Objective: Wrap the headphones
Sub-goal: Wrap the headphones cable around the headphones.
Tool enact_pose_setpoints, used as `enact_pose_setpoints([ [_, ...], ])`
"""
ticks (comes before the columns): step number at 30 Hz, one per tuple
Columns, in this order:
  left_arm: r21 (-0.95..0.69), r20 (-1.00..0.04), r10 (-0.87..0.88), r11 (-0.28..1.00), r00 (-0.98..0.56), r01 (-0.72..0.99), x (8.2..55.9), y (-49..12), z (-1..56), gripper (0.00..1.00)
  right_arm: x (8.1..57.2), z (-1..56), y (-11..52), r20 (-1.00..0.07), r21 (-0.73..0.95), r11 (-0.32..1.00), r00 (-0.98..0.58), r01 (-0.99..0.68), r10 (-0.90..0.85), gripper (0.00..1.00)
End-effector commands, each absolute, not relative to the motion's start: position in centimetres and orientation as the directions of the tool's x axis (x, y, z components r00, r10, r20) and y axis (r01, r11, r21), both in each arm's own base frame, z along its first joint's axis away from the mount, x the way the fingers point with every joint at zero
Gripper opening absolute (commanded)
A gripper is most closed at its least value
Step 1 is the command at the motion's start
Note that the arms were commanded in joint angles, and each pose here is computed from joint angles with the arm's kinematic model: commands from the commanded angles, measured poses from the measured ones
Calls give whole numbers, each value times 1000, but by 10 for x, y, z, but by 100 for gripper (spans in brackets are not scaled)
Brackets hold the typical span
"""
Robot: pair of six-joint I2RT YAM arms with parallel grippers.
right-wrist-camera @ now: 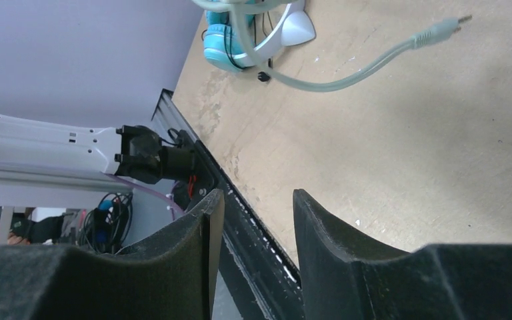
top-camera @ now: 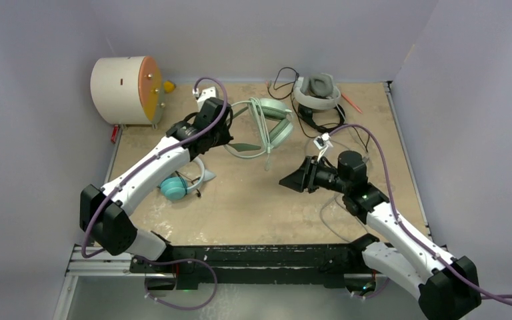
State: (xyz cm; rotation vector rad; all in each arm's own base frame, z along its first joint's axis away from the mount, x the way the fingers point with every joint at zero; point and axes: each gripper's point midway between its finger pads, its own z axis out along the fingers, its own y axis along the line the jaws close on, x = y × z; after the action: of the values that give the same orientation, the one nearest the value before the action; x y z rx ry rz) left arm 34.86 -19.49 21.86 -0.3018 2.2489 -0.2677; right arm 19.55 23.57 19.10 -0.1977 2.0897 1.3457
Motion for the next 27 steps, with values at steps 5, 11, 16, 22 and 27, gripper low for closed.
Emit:
enact_pose_setpoints([
  [5,-430,-713,-439,890,-546,-154,372,-206,228,0,211,221,249,-652,720,468,-730,-512,205,43],
  [11,-425,-710,-436,892,-554,-157,374,-204,223,0,233,238,263,-736,627,536,-656,-565,168,41],
  [16,-413,-713,-430,896,-555,-163,373,-201,221,0,248,249,275,-742,609,548,-657,-574,137,30],
  [22,-412,-716,-421,899,-557,-150,372,-201,222,0,256,240,287,-722,610,562,-684,-558,103,24],
  [27,-417,-710,-417,898,-567,-139,371,-203,221,0,264,224,287,-699,591,614,-712,-523,67,13],
])
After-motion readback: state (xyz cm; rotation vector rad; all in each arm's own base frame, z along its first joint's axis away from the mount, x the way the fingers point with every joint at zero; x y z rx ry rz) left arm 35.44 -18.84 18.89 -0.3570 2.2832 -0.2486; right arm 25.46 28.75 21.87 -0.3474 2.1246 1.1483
